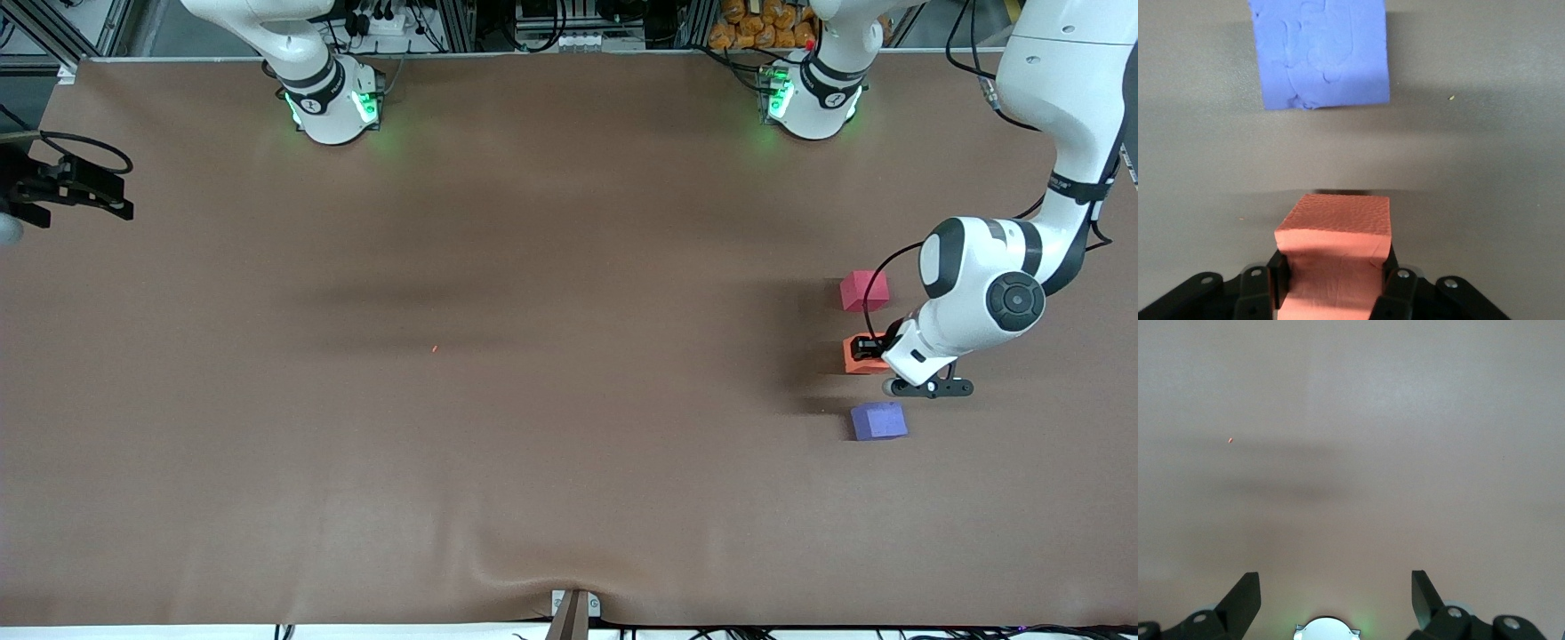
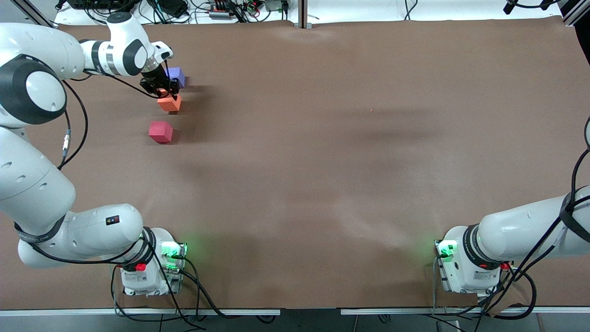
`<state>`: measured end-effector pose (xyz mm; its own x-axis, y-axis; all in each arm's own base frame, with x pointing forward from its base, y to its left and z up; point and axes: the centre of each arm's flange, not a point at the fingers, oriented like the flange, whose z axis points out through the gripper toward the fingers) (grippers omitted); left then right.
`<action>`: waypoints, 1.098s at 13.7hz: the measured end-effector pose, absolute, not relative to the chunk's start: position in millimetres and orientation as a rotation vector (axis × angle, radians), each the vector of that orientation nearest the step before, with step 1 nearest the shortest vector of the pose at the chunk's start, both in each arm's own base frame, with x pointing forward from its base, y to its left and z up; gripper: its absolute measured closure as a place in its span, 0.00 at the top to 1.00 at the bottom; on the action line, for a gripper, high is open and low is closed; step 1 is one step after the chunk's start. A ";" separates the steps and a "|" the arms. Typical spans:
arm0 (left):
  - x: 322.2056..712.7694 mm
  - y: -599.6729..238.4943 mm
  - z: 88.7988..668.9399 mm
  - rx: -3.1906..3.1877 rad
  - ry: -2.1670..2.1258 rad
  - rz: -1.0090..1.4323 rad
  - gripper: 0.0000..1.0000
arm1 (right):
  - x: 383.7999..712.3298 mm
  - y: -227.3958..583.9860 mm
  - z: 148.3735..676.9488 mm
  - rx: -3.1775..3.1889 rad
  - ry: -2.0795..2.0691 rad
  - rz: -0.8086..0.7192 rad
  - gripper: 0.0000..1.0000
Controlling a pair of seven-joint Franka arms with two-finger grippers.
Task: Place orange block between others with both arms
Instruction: 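Lower the orange cube between the pink and blue cubes, open left gripper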
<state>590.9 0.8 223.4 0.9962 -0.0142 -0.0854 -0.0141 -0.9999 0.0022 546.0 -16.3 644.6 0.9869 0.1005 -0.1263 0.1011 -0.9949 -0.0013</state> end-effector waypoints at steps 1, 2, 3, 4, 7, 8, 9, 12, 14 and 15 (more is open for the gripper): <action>590.7 1.0 222.0 3.136 -0.022 -0.138 0.54 | 546.0 -16.3 644.6 3.126 0.159 -0.198 1.00; 590.6 1.4 221.2 3.136 -0.019 -0.139 0.54 | 546.0 -16.3 644.6 3.126 0.159 -0.198 1.00; 590.7 2.2 220.9 3.137 -0.012 -0.138 0.54 | 546.0 -16.3 644.6 3.126 0.159 -0.198 1.00; 590.9 3.2 221.1 3.138 -0.001 -0.136 0.54 | 546.0 -16.3 644.6 3.126 0.159 -0.198 1.00; 590.8 6.3 220.6 3.144 0.014 -0.137 0.54 | 546.0 -16.3 644.6 3.126 0.159 -0.198 1.00; 590.7 7.3 220.1 3.154 -0.001 -0.137 0.54 | 546.0 -16.3 644.6 3.126 0.159 -0.198 1.00; 590.6 8.3 219.2 3.165 -0.015 -0.138 0.54 | 546.0 -16.3 644.6 3.126 0.159 -0.198 1.00; 590.3 11.0 217.7 3.172 -0.022 -0.141 0.54 | 546.0 -16.3 644.6 3.126 0.159 -0.198 1.00; 589.9 10.9 215.8 3.171 -0.022 -0.146 0.54 | 546.0 -16.3 644.6 3.126 0.159 -0.198 1.00; 589.8 10.8 214.6 3.170 -0.022 -0.149 0.54 | 546.0 -16.3 644.6 3.126 0.159 -0.198 1.00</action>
